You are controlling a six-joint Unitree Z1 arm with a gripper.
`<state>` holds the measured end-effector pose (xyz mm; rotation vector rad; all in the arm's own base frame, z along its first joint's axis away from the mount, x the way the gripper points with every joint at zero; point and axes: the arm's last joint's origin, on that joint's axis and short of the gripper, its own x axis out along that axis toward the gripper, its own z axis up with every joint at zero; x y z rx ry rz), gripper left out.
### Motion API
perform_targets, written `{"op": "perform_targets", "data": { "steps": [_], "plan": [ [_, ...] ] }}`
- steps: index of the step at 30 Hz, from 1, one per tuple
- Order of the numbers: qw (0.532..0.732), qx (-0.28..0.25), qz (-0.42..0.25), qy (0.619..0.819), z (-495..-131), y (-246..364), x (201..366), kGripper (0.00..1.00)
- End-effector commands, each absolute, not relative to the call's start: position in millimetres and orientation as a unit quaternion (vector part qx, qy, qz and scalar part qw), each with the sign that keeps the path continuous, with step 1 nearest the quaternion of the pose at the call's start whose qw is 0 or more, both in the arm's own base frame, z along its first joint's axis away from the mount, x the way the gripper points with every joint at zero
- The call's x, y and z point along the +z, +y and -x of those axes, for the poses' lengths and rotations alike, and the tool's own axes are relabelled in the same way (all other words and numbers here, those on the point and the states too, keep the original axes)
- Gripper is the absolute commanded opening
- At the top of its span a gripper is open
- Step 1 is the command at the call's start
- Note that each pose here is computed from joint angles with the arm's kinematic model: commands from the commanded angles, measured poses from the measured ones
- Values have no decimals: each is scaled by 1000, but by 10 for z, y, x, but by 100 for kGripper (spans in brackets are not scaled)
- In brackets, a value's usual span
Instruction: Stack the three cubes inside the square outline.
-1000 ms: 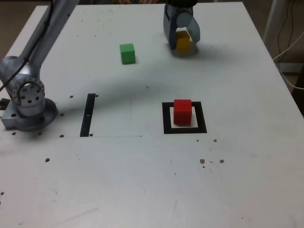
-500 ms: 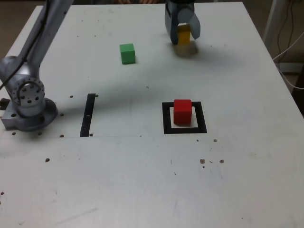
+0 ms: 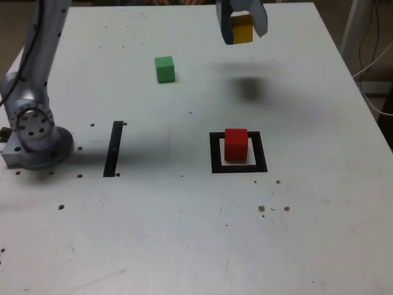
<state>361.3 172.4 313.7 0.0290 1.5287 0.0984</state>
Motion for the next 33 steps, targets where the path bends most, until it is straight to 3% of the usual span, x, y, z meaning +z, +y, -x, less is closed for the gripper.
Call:
{"op": "perform_targets", "data": {
  "steps": [1,8,14,20,28,33],
  "plan": [
    [715,37,-13,698,-3605,1509,3131,13],
    [696,22,-10,717,-3556,830,2949,13],
    [698,0,-14,715,-3559,433,2925,13],
    [685,-14,-14,728,-3506,180,2849,13],
    [682,-17,-18,731,-3415,-75,2814,13],
    [689,-2,-27,724,-3335,-236,2879,13]
  ]
}}
